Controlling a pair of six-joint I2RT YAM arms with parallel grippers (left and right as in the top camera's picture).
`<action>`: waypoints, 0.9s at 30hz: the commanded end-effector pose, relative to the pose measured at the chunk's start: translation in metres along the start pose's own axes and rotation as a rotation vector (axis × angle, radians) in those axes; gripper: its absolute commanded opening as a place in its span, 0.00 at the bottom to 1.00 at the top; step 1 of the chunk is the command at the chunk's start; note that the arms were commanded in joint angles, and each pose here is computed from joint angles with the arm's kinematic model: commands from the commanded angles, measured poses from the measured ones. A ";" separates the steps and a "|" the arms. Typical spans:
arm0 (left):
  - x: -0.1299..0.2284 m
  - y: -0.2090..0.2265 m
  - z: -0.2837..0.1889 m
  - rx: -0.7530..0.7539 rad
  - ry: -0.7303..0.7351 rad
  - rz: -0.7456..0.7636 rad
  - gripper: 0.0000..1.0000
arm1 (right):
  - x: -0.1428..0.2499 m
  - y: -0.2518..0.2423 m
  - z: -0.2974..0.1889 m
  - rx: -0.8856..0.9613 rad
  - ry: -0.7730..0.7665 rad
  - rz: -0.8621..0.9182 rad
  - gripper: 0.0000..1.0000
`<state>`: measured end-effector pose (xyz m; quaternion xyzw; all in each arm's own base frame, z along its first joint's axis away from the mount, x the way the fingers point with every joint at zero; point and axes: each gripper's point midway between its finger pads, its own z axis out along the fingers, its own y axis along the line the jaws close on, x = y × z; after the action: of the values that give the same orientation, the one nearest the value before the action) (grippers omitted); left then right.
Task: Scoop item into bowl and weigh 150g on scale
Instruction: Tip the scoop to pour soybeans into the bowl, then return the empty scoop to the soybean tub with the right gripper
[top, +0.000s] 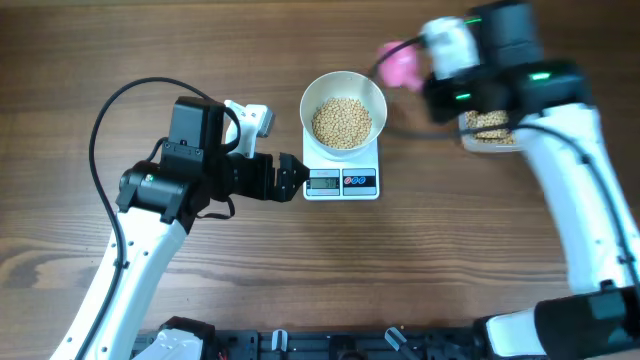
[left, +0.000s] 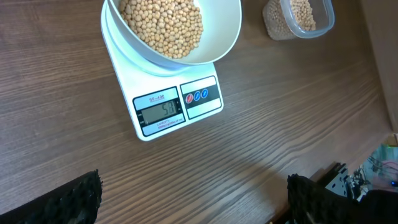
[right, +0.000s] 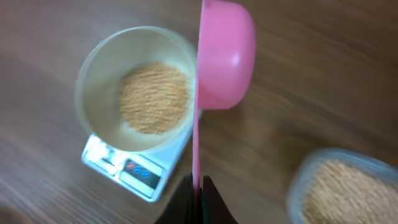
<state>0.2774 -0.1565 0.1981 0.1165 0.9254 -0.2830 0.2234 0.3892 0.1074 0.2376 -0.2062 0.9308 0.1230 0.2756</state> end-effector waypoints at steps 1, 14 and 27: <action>-0.007 0.000 -0.005 -0.007 -0.023 0.006 1.00 | 0.012 -0.042 -0.046 -0.112 -0.077 0.150 0.04; -0.007 0.000 -0.005 -0.007 -0.023 0.006 1.00 | 0.133 -0.163 -0.040 0.350 0.200 0.505 0.04; -0.007 0.000 -0.005 -0.007 -0.022 0.006 1.00 | 0.152 -0.147 0.010 0.417 0.267 0.462 0.04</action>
<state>0.2774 -0.1565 0.1980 0.1164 0.9255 -0.2828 0.2234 0.3466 -0.0645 0.1312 0.0452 0.9872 -0.0027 0.1530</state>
